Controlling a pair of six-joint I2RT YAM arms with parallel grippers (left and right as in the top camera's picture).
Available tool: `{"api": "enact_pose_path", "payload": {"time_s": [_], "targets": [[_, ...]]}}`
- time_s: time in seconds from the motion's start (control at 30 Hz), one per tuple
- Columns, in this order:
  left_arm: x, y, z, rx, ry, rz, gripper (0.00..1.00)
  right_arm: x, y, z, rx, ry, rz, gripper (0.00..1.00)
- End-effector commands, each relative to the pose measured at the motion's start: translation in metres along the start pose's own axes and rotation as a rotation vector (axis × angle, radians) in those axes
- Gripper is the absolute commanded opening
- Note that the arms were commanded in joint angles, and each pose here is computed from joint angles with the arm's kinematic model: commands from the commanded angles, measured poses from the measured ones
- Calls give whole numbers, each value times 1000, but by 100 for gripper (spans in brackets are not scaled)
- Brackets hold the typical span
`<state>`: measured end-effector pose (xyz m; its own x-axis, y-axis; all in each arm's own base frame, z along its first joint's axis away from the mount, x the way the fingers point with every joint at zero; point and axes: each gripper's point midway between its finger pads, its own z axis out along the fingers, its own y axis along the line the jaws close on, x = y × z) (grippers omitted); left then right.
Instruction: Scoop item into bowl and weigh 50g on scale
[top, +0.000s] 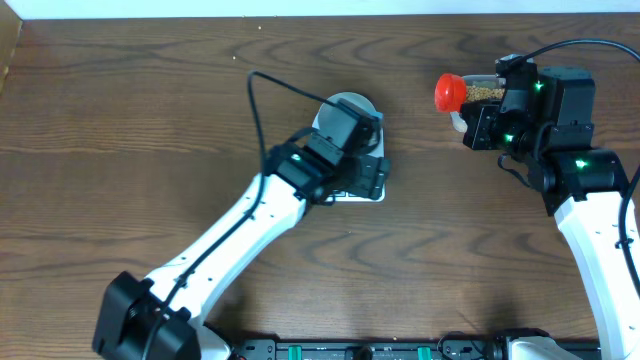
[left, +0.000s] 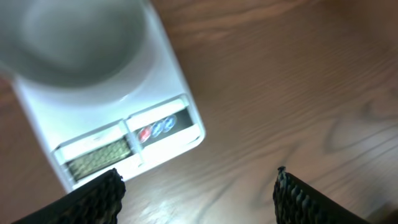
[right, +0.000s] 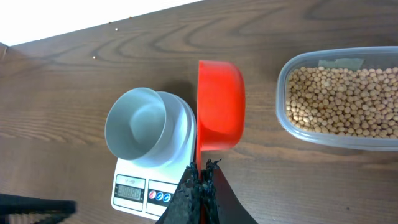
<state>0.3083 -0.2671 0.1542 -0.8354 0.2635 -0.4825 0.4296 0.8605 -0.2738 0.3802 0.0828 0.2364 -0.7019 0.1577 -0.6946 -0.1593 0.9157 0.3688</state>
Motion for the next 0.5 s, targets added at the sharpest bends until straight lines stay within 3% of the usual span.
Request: {"api": "enact_pose_path", "payload": {"time_s": [0.0, 0.27, 0.4, 0.43, 0.47], "targets": [[-2, 26, -18, -59, -7, 2, 80, -8, -1, -2, 8, -21, -18, 1], [4, 54, -38, -104, 22, 156, 83, -9, -1, -2, 11, -22, -18, 1], [2, 64, -40, -118, 20, 150, 83, -9, -1, -2, 11, -23, -18, 1], [1, 68, -41, -124, 18, 140, 85, -9, -3, -2, 18, -24, -18, 1], [1, 71, -42, -127, 16, 134, 94, -9, -4, -3, 26, -26, -17, 1]]}}
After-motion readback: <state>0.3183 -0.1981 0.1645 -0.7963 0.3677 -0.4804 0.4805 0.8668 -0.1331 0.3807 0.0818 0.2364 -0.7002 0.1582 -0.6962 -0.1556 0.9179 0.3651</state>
